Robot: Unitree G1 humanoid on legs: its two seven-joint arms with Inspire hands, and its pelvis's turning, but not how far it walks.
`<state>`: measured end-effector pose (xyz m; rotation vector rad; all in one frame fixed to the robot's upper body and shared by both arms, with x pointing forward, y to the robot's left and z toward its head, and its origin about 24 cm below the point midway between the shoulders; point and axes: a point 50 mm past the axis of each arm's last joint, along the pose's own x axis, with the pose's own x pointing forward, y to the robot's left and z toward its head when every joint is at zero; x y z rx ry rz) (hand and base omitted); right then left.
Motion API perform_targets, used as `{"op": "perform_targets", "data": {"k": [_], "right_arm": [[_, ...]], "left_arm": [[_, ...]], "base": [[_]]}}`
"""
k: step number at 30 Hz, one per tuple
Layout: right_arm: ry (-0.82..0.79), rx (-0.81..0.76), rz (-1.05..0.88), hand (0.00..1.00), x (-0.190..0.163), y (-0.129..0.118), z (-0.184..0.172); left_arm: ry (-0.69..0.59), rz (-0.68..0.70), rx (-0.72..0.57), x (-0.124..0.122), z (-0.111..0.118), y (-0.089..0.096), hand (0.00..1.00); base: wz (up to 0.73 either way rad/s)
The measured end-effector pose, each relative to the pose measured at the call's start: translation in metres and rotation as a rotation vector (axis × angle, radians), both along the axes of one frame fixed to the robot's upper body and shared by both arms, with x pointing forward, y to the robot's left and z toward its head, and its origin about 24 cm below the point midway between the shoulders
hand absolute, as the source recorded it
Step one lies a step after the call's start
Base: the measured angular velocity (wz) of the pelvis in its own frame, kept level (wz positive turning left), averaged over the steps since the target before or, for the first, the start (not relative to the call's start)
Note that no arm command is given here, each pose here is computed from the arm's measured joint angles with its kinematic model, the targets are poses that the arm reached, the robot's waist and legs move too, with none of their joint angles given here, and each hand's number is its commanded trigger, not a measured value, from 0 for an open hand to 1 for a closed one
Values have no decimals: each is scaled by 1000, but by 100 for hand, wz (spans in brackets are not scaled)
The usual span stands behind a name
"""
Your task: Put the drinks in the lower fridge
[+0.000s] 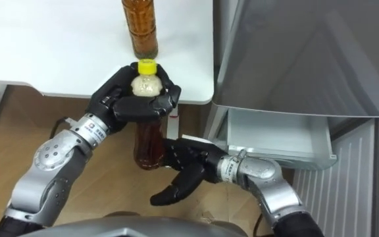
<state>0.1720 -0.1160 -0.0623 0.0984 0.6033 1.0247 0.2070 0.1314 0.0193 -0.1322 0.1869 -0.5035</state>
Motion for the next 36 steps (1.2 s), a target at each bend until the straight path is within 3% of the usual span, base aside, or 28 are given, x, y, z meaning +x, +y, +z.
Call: {"op": "perform_targets", "data": {"k": [9,19,34,35,36], "right_arm": [[-5,113,-49,0,6,4,10],[70,221,-150,0,2,5,9],[113,219,-191,0,-3,9,5],[114,218,-192,57,-3,9,5],[115,218,-193,98,-3,9,5]], "left_arm": [[-10,-27,-8,-1,-1,-3,100],[56,-55,5,-7,-19,-7,100],[92,-59,21,-11,-29,-8,100],[94,-56,22,-11,-29,-8,100],[94,-55,22,-11,-29,-8,100]], "base": [[1],[0],[0],[0],[0]]}}
